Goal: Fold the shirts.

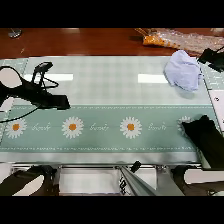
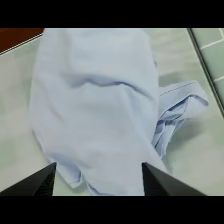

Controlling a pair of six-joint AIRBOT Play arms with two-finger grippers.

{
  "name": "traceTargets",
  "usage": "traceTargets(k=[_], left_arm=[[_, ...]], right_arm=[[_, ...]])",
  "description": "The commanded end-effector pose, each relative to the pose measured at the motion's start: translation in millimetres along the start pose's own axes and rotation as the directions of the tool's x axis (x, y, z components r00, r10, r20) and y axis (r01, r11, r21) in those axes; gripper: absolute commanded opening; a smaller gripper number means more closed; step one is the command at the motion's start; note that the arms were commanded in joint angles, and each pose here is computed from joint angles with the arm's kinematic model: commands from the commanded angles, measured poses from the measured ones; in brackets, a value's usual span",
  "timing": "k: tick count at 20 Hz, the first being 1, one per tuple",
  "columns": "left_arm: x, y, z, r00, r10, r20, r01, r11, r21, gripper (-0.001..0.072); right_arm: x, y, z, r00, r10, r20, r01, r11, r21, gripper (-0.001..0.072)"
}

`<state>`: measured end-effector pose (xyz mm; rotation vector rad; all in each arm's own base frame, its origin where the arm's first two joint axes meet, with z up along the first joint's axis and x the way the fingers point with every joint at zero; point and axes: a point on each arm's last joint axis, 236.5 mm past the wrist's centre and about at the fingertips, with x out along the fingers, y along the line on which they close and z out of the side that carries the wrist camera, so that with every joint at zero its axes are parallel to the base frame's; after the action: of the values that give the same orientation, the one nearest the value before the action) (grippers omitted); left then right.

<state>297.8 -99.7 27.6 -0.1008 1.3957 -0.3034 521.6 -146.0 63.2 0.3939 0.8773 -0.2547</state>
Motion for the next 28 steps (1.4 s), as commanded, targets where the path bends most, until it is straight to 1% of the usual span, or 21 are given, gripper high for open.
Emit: traceTargets(k=[1, 5, 10, 12, 13, 14, 15, 18, 19, 21, 23, 24, 26, 28], left_arm=[[0, -3, 5, 1.0, -0.012, 0.022, 0.012, 1.0, -0.001, 0.069], [0, -3, 7, 1.0, -0.012, 0.029, 0.012, 1.0, -0.001, 0.069], [0, -3, 7, 1.0, -0.012, 0.029, 0.012, 1.0, -0.001, 0.069], [0, -3, 7, 1.0, -0.012, 0.029, 0.012, 1.0, -0.001, 0.069], [0, -3, 7, 0.999, -0.012, 0.03, 0.012, 1.0, -0.002, 0.069], [-1, -3, 8, 0.999, -0.012, 0.031, 0.012, 1.0, -0.001, 0.069], [-3, -3, 9, 0.999, -0.012, 0.037, 0.012, 1.0, 0.0, 0.0688], [-20, -9, 26, 0.996, -0.015, 0.093, 0.014, 1.0, 0.016, 0.0687], [-32, -12, 35, 0.992, -0.017, 0.125, 0.014, 1.0, 0.026, 0.0687], [-60, -22, 56, 0.978, -0.035, 0.206, 0.025, 0.998, 0.049, 0.0688], [-99, -45, 77, 0.949, -0.097, 0.3, 0.076, 0.994, 0.083, 0.0687], [-120, -60, 86, 0.927, -0.141, 0.346, 0.111, 0.988, 0.106, 0.0687], [-170, -91, 95, 0.875, -0.236, 0.422, 0.178, 0.969, 0.173, 0.0687], [-218, -116, 88, 0.834, -0.298, 0.464, 0.2, 0.948, 0.249, 0.0688]], right_arm=[[40, -29, 4, 0.999, -0.017, -0.039, 0.02, 0.996, 0.089, 0.0592], [77, -40, -23, 0.992, -0.016, -0.121, 0.029, 0.993, 0.111, 0.0592], [105, -46, -50, 0.98, -0.019, -0.197, 0.038, 0.995, 0.093, 0.0588], [113, -43, -62, 0.972, -0.016, -0.234, 0.038, 0.995, 0.089, 0.0564], [115, -37, -66, 0.969, -0.012, -0.245, 0.032, 0.996, 0.079, 0.0402], [114, -30, -65, 0.97, -0.003, -0.243, 0.018, 0.998, 0.059, 0.0081], [110, -22, -59, 0.975, 0.01, -0.222, -0.001, 0.999, 0.043, 0.0019], [69, 15, -11, 0.993, 0.087, -0.082, -0.091, 0.994, -0.056, 0.0018], [41, 33, 10, 0.992, 0.122, -0.022, -0.123, 0.987, -0.1, 0.0018], [-35, 82, 53, 0.961, 0.248, 0.126, -0.225, 0.959, -0.17, 0.0017], [-123, 137, 78, 0.887, 0.393, 0.244, -0.324, 0.904, -0.278, 0.0018], [-174, 166, 84, 0.832, 0.468, 0.297, -0.364, 0.866, -0.343, 0.0018], [-276, 212, 83, 0.714, 0.588, 0.379, -0.408, 0.79, -0.458, 0.0017], [-365, 238, 67, 0.606, 0.663, 0.439, -0.406, 0.733, -0.545, 0.0018]])
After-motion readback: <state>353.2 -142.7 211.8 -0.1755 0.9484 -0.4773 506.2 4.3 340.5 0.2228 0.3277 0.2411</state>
